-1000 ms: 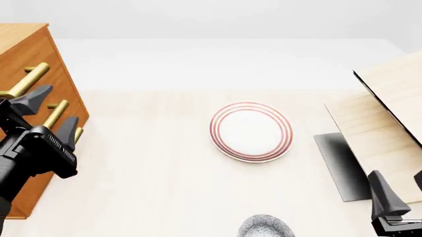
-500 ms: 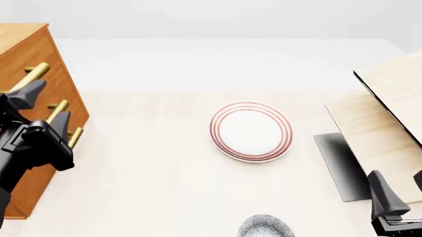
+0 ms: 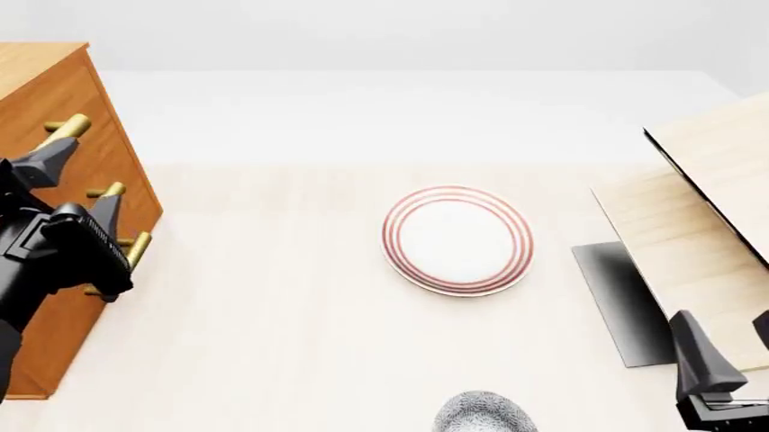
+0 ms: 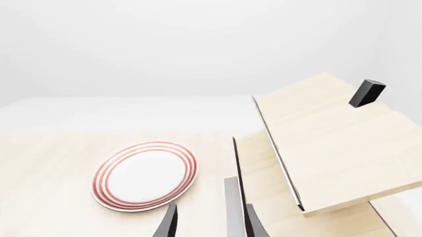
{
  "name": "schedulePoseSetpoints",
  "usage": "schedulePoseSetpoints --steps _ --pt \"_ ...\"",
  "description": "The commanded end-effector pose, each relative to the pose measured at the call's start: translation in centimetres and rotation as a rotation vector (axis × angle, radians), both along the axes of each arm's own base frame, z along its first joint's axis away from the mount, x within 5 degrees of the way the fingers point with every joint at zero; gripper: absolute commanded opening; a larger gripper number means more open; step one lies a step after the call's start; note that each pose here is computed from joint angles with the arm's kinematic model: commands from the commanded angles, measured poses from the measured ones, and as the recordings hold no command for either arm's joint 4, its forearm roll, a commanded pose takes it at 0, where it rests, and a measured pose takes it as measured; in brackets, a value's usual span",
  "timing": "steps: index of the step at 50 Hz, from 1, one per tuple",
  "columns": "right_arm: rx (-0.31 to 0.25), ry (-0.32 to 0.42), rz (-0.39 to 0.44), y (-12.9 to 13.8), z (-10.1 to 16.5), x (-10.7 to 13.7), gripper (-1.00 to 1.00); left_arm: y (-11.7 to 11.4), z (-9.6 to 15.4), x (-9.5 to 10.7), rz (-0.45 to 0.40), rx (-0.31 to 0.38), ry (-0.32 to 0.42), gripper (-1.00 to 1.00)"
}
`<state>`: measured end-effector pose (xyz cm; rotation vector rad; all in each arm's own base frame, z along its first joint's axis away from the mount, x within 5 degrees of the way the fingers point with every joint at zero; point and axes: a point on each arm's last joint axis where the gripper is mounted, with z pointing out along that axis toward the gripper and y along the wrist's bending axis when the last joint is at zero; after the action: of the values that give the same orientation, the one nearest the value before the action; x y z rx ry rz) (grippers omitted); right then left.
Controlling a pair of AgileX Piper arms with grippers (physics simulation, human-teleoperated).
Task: Open the top drawer of the cabinet and put the bowl in it.
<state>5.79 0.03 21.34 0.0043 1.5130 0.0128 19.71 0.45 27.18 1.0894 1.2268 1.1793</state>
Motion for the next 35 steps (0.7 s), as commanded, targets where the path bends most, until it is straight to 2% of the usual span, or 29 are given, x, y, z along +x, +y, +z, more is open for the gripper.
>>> schedulePoseSetpoints --steps 1,23,35 --pt "0.000 0.001 0.000 0.0 0.0 0.0 1.00 0.6 0.0 0.6 0.031 -0.006 0.000 1.00" --pt "0.001 0.003 0.001 0.0 0.0 0.0 1.00 1.7 0.4 1.5 0.079 -0.016 -0.001 1.00" --pt "0.002 0.005 0.001 0.0 0.0 0.0 1.00 2.2 -0.6 2.3 0.097 -0.021 0.009 1.00"
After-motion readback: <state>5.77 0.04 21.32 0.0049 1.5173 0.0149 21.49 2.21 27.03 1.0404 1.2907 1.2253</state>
